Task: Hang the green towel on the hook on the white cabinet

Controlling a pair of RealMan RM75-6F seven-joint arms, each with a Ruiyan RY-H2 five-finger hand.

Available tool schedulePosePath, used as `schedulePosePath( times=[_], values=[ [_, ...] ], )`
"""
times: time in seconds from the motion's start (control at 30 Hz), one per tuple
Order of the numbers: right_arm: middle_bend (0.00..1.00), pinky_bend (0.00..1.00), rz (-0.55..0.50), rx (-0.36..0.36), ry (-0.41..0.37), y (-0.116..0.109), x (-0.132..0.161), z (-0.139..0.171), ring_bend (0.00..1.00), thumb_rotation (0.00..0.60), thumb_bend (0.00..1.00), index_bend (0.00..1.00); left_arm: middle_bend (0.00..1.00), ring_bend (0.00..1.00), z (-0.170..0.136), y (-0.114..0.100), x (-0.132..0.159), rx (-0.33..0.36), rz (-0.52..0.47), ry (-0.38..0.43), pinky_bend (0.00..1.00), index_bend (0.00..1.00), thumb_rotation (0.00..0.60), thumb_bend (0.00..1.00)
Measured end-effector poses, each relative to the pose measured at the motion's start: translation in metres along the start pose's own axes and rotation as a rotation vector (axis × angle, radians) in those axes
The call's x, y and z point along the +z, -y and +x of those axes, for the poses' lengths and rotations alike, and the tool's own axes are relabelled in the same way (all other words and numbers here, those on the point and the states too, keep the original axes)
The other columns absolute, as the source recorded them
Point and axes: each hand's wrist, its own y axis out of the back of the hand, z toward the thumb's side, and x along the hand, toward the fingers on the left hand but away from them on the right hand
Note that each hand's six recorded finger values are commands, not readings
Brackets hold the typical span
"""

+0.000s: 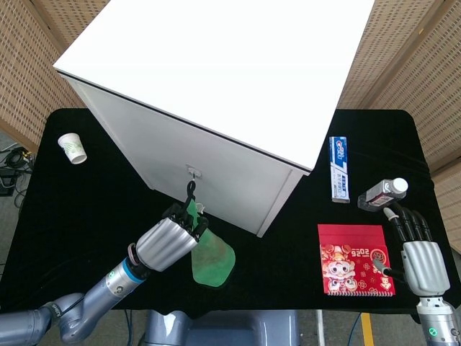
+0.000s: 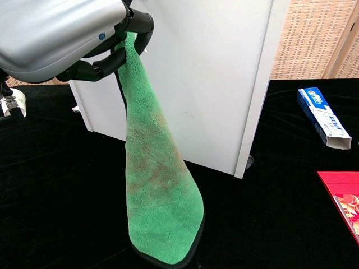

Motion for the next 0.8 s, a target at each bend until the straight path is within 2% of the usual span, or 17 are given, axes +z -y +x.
schedulePosePath(
  times=[0.47, 0.8],
  values=[
    [0.00, 0.00, 0.002, 0.003, -0.009, 0.0003, 0.0029, 0.0013, 0.00, 0.600, 0.16, 0.05, 0.88, 0.81, 0.0012, 0.0064, -0.0024, -0.014, 0.004, -0.007, 0.70, 0.83, 0.600, 0.53],
    [0.00, 0.00, -0.002, 0.002, -0.007, -0.0001, 0.0023, 0.0013, 0.00, 0.600, 0.16, 0.05, 0.88, 0.81, 0.0046, 0.0036, 0.0008, 0.008, -0.009, -0.015, 0.70, 0.83, 0.600, 0.53]
  ],
)
